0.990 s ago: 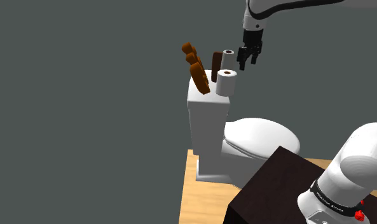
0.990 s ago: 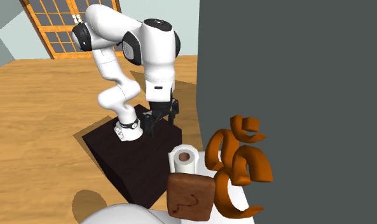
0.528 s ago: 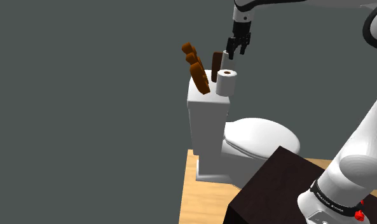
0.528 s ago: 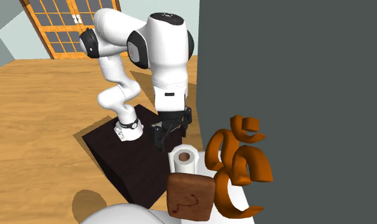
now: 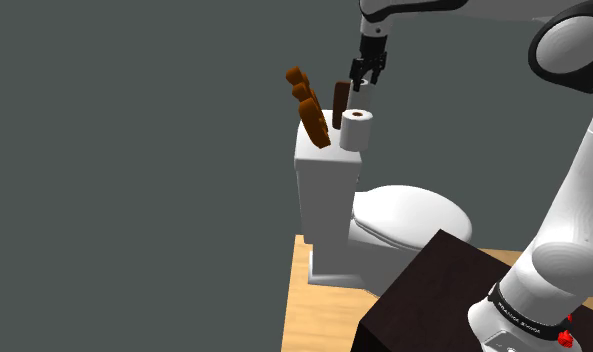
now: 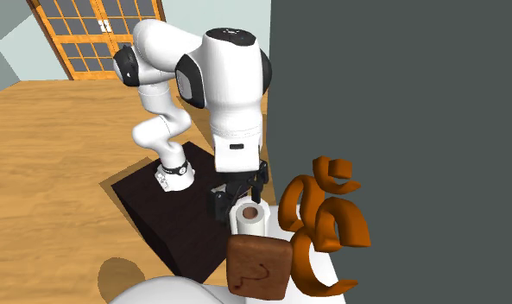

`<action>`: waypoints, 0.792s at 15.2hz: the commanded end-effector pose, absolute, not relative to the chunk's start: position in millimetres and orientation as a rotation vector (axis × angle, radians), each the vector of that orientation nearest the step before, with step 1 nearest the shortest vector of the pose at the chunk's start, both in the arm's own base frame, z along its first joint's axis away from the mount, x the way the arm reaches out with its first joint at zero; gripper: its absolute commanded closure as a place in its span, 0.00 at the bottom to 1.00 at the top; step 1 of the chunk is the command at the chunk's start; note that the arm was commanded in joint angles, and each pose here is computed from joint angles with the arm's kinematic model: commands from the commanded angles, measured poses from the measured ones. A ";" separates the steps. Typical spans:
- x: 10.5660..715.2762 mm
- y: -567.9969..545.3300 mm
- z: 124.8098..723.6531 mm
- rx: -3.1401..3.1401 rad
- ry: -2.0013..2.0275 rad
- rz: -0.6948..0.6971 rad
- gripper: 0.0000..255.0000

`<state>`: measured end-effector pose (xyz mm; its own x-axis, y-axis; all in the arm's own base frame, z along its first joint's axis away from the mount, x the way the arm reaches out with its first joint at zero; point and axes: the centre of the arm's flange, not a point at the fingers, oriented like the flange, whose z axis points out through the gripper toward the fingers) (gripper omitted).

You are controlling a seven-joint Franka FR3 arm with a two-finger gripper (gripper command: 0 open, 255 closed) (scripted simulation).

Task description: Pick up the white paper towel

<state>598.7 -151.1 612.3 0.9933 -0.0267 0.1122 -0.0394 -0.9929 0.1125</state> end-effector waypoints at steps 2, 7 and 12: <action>597.8 -150.0 597.0 3.022 -0.050 0.169 0.00; 597.5 -150.3 594.0 3.022 -0.050 0.169 1.00; 597.7 -150.2 593.9 3.022 -0.050 0.169 1.00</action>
